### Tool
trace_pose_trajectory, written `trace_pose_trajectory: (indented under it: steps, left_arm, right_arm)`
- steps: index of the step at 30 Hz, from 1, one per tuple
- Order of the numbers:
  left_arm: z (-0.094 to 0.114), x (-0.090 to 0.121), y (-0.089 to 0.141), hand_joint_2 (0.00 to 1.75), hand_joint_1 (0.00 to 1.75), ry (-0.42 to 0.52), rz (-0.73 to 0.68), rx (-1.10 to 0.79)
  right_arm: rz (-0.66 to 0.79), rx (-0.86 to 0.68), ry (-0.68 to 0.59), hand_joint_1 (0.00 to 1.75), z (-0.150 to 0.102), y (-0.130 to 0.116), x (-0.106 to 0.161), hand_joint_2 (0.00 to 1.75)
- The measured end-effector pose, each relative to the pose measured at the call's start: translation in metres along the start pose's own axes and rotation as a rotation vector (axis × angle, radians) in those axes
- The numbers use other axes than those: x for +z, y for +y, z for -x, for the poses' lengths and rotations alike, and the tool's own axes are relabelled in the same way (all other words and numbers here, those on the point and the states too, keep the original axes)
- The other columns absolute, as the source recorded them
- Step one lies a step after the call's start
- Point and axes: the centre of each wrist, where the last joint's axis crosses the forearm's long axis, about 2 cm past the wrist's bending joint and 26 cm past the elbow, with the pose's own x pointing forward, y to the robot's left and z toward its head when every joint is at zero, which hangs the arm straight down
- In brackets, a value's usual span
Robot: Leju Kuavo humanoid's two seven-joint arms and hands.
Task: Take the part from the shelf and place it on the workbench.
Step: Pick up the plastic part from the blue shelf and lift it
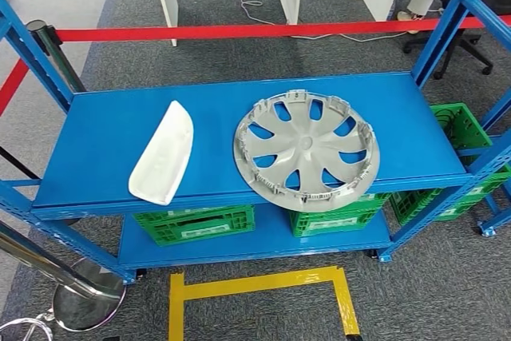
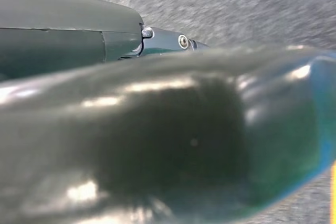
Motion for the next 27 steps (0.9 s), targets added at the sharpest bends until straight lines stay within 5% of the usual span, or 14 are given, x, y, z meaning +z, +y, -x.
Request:
trace_pose_trajectory:
  steps: [12,17,27]
  left_arm:
    - [-0.024,-0.001,-0.006,0.00,0.00,-0.109,-0.011,-0.051]
    - [-0.071,0.015,-0.029,0.00,0.00,-0.418,0.016,-0.151]
    - [-0.113,0.050,-0.048,0.00,0.00,-0.784,0.057,-0.174]
  right_arm:
    - [-0.013,-0.021,-0.007,0.00,-0.002,0.003,-0.001,0.00]
    - [-0.023,-0.058,-0.012,0.00,-0.001,0.005,-0.001,0.00]
    - [-0.029,-0.074,-0.019,0.00,0.001,0.005,0.000,0.00]
